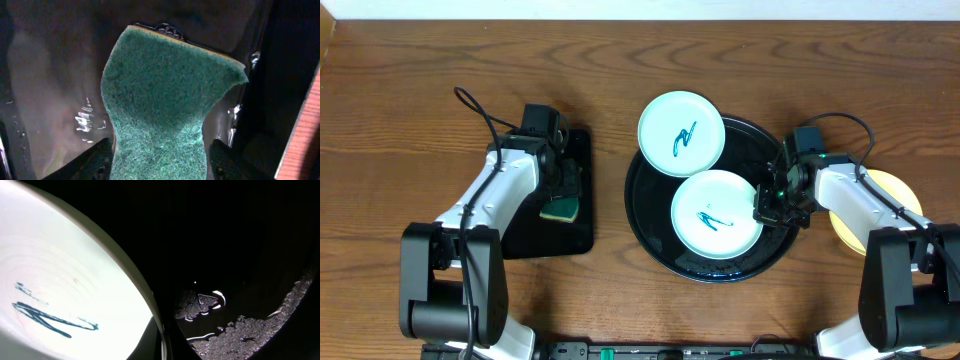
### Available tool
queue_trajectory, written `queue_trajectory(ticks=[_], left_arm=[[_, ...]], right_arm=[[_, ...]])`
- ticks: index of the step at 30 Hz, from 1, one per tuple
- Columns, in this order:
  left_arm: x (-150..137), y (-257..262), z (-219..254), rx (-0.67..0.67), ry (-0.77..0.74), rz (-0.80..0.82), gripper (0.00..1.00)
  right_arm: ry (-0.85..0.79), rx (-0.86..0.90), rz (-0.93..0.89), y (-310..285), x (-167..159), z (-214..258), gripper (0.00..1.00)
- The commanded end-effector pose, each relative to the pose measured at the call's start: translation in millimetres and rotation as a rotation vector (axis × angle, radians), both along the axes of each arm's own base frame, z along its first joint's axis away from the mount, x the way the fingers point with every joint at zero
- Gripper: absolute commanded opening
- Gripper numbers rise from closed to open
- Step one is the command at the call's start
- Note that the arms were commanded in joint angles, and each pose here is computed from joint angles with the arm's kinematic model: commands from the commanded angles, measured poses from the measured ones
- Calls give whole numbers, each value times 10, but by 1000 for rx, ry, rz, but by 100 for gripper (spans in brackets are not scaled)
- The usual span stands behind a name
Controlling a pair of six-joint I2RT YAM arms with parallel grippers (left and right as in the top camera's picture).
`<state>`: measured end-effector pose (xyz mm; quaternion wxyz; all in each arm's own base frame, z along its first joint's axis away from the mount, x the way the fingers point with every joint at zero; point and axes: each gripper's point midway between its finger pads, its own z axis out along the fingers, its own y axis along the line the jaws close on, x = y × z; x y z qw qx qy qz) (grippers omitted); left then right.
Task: Clean dirty plates on tray and stack at the side
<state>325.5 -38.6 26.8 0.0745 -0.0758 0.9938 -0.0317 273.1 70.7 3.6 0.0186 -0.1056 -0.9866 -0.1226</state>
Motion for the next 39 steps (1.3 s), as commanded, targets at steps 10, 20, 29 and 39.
queue_trajectory(ticks=[10,20,29,39], left_arm=[[-102,36,-100,12,43,10,65],[-104,37,-164,14,57,10,62],[-92,35,-226,14,65,10,62],[-34,30,-230,12,43,10,63]], right_arm=[[9,-9,1,-6,-16,-41,1],[9,-9,1,-6,-16,-41,1],[9,-9,1,-6,-16,-41,1],[9,-9,1,-6,-17,-41,1]])
